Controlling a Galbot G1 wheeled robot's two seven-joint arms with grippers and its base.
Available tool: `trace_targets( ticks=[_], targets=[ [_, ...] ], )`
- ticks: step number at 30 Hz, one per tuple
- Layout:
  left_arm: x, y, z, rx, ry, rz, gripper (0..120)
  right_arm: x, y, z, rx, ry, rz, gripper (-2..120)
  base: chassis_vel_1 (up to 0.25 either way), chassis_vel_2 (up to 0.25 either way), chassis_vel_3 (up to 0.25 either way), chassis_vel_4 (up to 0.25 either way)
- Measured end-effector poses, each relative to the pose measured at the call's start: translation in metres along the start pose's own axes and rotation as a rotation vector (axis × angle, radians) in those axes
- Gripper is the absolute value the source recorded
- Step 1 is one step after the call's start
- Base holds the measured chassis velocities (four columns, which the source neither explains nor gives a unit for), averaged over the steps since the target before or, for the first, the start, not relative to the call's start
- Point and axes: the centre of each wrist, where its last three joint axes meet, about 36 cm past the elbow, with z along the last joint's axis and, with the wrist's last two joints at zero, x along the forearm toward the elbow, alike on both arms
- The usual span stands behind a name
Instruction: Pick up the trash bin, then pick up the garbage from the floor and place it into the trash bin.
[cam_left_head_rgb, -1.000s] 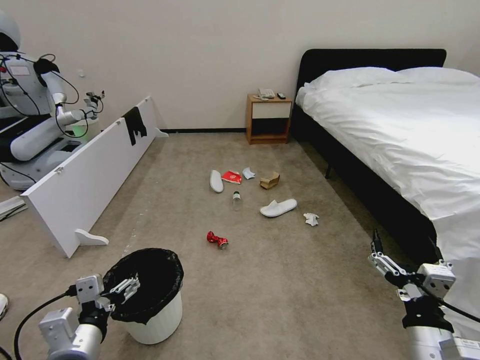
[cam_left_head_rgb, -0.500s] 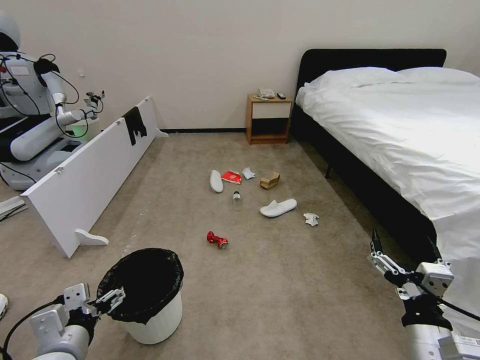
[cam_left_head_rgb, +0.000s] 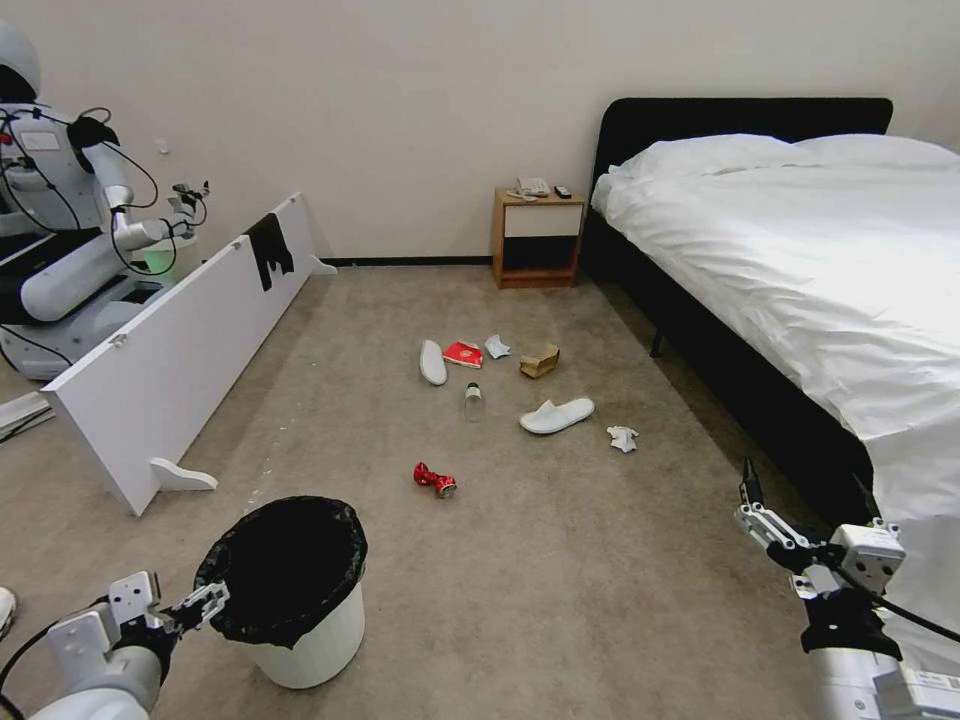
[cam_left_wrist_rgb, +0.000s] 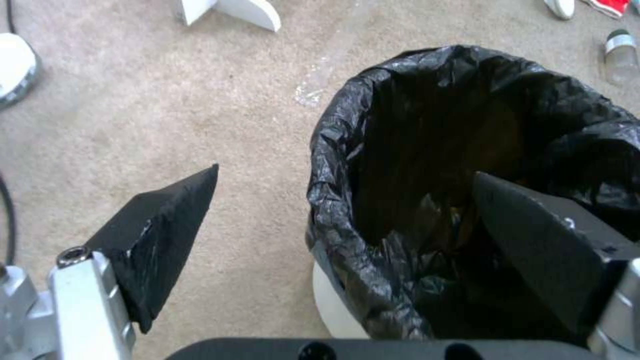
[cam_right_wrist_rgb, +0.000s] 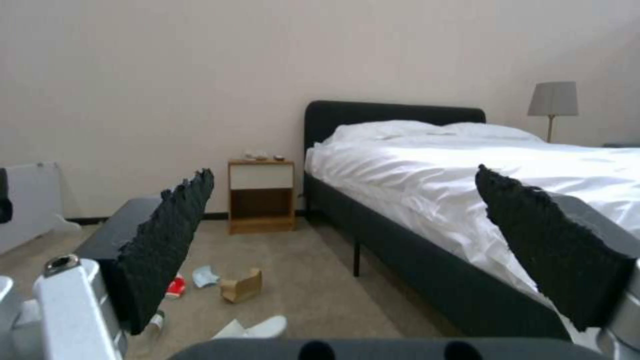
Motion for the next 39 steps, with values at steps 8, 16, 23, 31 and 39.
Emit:
trace_targets(
  ticks=[8, 16, 23, 31, 39],
  targets=[
    [-0.029, 0.004, 0.002, 0.033, 0.050, 0.000, 100, -0.001, -0.001, 0.001, 0.003, 0.000, 0.003, 100, 0.000, 0.000, 0.000, 0.000],
    [-0.052, 0.009, -0.002, 0.048, 0.081, -0.005, 100, -0.001, -0.001, 0.003, 0.001, 0.004, 0.008, 100, 0.000, 0.000, 0.000, 0.000],
    [-0.065, 0.012, -0.004, 0.057, 0.099, -0.011, 100, -0.002, -0.001, 0.004, -0.002, 0.002, 0.013, 100, 0.000, 0.000, 0.000, 0.000],
    [-0.093, 0.018, -0.002, 0.093, 0.160, -0.025, 100, -0.003, 0.000, 0.006, -0.006, 0.005, 0.022, 100, 0.000, 0.000, 0.000, 0.000],
    [-0.106, 0.019, 0.000, 0.126, 0.198, -0.022, 100, -0.003, -0.001, 0.006, -0.004, 0.004, 0.025, 100, 0.000, 0.000, 0.000, 0.000]
  ],
)
